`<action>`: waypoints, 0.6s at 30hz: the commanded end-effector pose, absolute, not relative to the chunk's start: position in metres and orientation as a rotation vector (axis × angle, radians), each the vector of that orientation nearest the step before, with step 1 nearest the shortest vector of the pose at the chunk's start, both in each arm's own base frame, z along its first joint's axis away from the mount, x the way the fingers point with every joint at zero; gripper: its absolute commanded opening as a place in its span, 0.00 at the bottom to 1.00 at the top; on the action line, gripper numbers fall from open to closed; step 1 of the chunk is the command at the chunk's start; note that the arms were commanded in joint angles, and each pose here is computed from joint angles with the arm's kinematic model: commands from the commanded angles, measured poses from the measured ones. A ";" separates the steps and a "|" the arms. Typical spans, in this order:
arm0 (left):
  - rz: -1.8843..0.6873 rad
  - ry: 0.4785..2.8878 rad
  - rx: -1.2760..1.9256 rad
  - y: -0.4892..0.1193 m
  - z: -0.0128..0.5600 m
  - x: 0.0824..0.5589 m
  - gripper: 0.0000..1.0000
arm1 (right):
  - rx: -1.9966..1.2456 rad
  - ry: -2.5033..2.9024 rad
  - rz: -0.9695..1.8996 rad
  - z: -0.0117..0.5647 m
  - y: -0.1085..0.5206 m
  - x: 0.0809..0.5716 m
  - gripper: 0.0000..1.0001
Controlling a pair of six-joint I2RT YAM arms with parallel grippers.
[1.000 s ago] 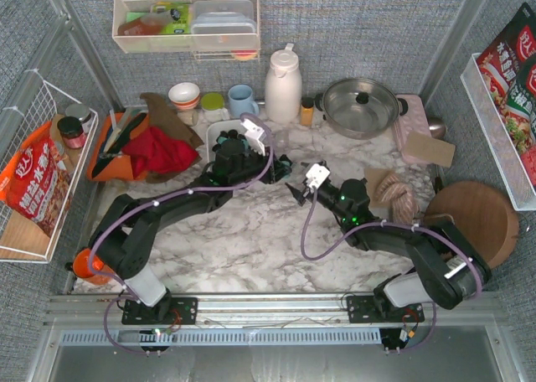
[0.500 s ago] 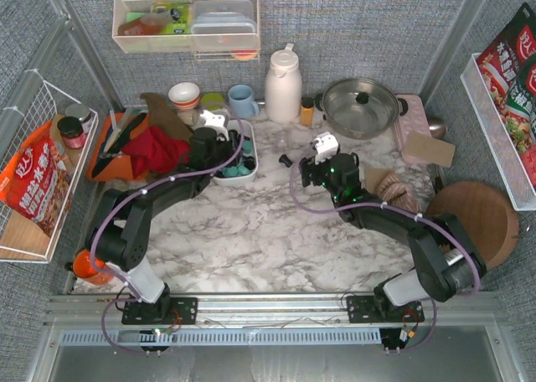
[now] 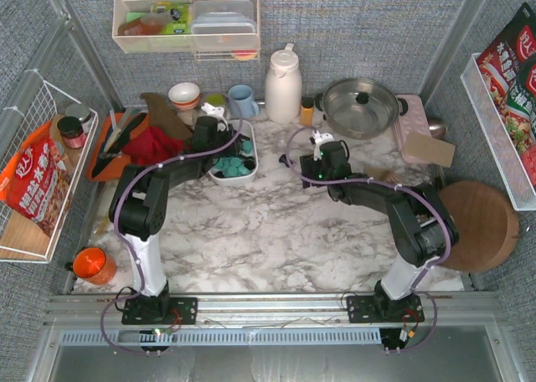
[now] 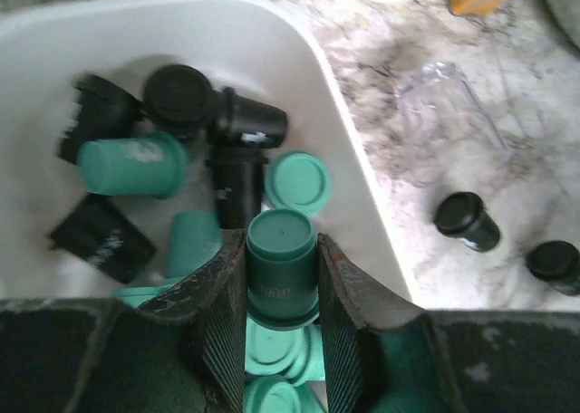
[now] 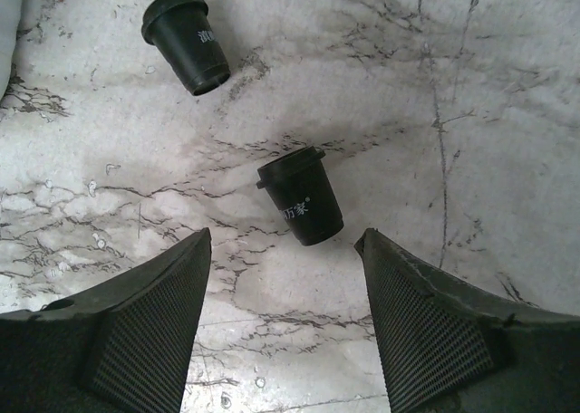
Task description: Mix the coffee capsules in the storage basket
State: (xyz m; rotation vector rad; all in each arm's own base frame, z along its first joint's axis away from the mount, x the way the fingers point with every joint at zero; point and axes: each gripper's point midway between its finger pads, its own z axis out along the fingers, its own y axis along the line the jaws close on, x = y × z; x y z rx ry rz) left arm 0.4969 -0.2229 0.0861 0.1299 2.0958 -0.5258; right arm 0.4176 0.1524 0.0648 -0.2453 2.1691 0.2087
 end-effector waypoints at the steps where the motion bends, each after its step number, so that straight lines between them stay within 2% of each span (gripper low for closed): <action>1: -0.766 2.128 0.125 -0.252 0.074 0.480 0.40 | -0.209 2.237 0.315 0.053 0.160 0.416 0.71; 3: -0.807 2.129 0.108 -0.255 0.071 0.476 0.46 | -0.221 2.239 0.366 0.052 0.166 0.418 0.70; 7: -0.840 2.116 0.099 -0.257 0.075 0.470 0.69 | -0.254 2.268 0.401 0.043 0.174 0.421 0.66; 8: -0.839 2.122 0.096 -0.256 0.072 0.468 0.89 | -0.251 2.268 0.396 0.043 0.174 0.424 0.64; 9: -0.844 2.086 0.102 -0.256 0.090 0.468 0.98 | -0.248 2.273 0.389 0.041 0.174 0.425 0.64; 18: -0.745 1.963 0.085 -0.229 0.142 0.447 0.99 | -0.219 2.277 0.266 0.043 0.159 0.439 0.60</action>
